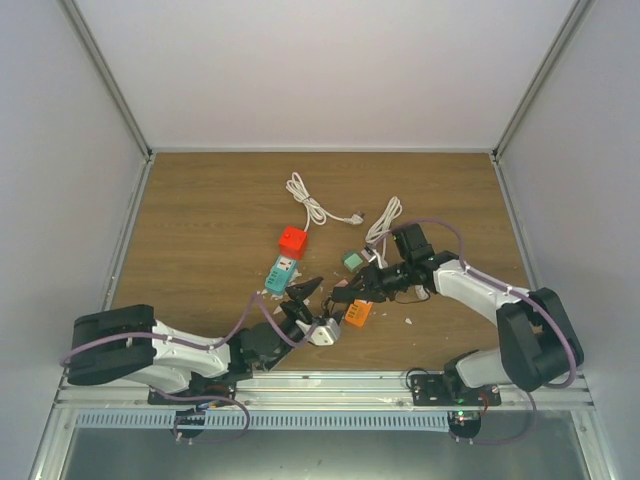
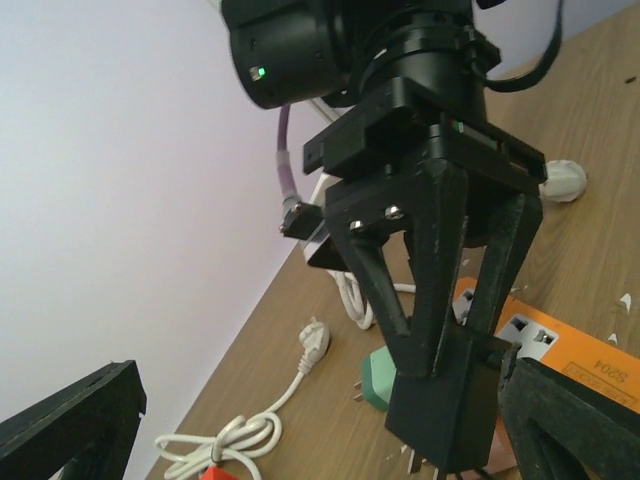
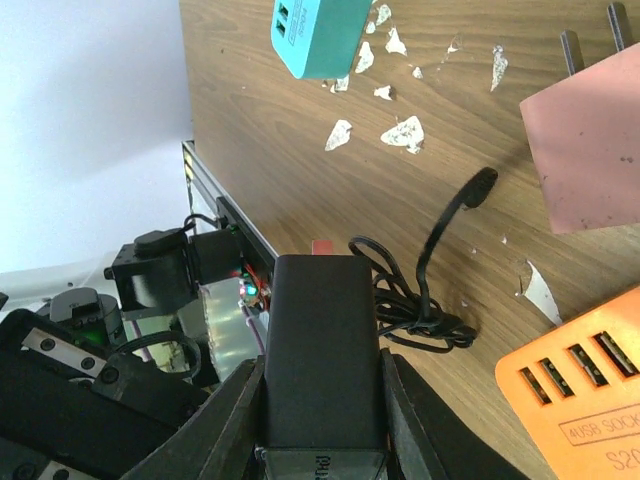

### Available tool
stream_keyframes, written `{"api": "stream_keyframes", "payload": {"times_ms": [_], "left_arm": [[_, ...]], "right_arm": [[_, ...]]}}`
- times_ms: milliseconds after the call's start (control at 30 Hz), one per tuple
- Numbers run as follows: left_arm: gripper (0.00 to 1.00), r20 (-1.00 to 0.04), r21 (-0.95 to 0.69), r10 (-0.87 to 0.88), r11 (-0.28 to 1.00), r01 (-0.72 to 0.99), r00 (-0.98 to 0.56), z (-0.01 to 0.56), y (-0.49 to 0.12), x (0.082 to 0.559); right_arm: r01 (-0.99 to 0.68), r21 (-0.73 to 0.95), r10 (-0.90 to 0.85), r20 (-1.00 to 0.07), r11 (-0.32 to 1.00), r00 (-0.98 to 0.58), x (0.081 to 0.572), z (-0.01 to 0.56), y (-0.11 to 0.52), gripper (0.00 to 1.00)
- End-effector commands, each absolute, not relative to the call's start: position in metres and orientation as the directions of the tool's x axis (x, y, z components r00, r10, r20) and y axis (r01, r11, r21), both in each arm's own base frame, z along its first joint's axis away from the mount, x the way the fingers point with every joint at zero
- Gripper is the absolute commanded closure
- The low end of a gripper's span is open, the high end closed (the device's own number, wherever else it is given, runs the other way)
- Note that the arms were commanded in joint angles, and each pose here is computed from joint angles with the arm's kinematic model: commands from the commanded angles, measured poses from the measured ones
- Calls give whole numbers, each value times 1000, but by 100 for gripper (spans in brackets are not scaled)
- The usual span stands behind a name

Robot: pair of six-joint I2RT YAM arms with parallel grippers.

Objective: Insert the plug

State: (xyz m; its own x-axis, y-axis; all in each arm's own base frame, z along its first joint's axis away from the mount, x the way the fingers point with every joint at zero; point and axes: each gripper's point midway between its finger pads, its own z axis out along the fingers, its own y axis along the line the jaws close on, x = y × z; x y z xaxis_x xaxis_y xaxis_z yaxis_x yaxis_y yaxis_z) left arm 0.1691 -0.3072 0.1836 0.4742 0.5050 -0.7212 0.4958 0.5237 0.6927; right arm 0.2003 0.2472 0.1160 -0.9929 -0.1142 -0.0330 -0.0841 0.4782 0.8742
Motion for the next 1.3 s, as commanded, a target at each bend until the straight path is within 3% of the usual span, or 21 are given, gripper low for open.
{"api": "stream_keyframes", "payload": {"times_ms": [0,300,567,833,1167,1267], "left_arm": [[1,-724,689,465,501,523,509,194,-325,163],[1,-748,660,471,459,595,466,181,-337,160],[2,-711,701,576,534,474,403,168,-337,200],[15,-737,675,538,615,407,410,184,-329,213],[26,-722,692,556,594,410,412,180,-340,218],[34,-725,689,562,602,403,398,180,-342,223]], "right_arm": [[-85,884,-114,-36,460,-993,209,131,249,99],[-108,892,-78,-82,438,-994,224,154,248,100],[-99,908,-73,-76,407,-994,218,164,248,99],[-99,913,-81,-73,396,-994,213,165,248,100],[-96,919,-93,-65,383,-994,210,162,248,100],[-102,920,-93,-72,379,-993,209,165,248,100]]}}
